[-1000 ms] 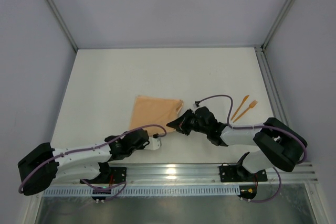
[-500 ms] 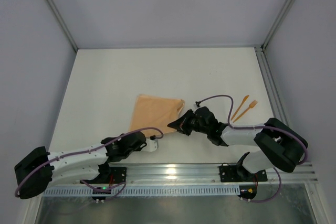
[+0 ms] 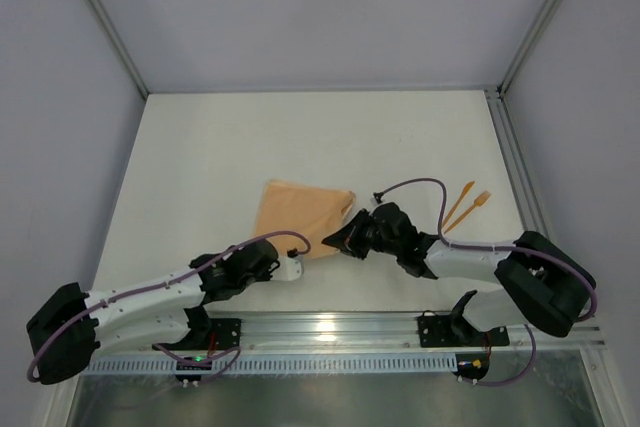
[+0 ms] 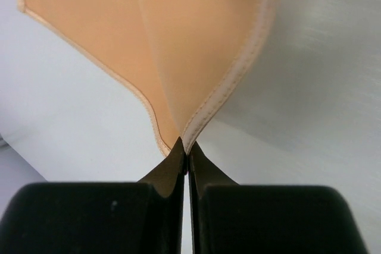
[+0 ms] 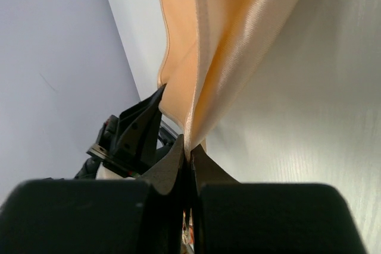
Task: Fold the napkin into a case and place the utensils inside
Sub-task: Pick up the upper triangle-folded napkin from the center of the board, then turn over the upper triangle-folded napkin at the center of the board.
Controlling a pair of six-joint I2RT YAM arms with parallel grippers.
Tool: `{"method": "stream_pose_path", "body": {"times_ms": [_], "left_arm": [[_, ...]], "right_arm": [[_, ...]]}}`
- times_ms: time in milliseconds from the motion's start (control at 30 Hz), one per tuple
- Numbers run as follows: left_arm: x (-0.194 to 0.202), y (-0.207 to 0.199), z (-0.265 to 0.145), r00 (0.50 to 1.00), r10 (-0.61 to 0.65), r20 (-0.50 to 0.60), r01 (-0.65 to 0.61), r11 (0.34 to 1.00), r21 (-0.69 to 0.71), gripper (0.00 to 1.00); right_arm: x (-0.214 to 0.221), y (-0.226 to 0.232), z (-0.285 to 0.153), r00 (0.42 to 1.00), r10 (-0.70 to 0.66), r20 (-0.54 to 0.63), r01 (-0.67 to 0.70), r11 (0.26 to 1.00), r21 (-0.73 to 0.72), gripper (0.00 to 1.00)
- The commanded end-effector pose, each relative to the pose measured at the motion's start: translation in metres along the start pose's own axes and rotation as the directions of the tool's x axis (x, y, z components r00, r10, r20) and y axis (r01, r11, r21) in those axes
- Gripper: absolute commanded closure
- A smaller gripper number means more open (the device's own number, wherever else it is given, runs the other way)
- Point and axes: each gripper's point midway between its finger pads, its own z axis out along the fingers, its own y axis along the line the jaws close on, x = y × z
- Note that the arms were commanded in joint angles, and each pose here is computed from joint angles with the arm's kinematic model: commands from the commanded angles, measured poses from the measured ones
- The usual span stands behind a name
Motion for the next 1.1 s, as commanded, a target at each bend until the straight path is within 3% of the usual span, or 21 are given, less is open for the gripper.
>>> {"method": "stream_pose_path", "body": {"times_ms": [0,333,767,1067], "left_arm": [[-0.018,0.019,-0.015,0.998,-0.033,0.054,0.033,0.999,-0.009,1.00],[-0.028,0.028,-0.025,0.997,0.000,0.078,-0.001,1.000,0.011,1.00],[-0.041,0.069,-0.085,0.992,-0.001,0.127,0.004,1.000,-0.028,1.00],[-0.059,0.078,-0.114,0.982,-0.045,0.185,0.039,0.999,0.034,1.00]], "right_arm": [[-0.008,0.028,-0.008,0.995,-0.099,0.031,0.100,0.994,-0.034,0.97],[-0.009,0.039,-0.012,0.993,-0.116,0.033,0.117,0.992,-0.044,0.97],[-0.024,0.088,-0.047,0.933,-0.355,0.067,0.356,0.935,-0.004,0.97],[-0.043,0.125,-0.066,0.876,-0.477,0.075,0.476,0.879,0.032,0.97]]}}
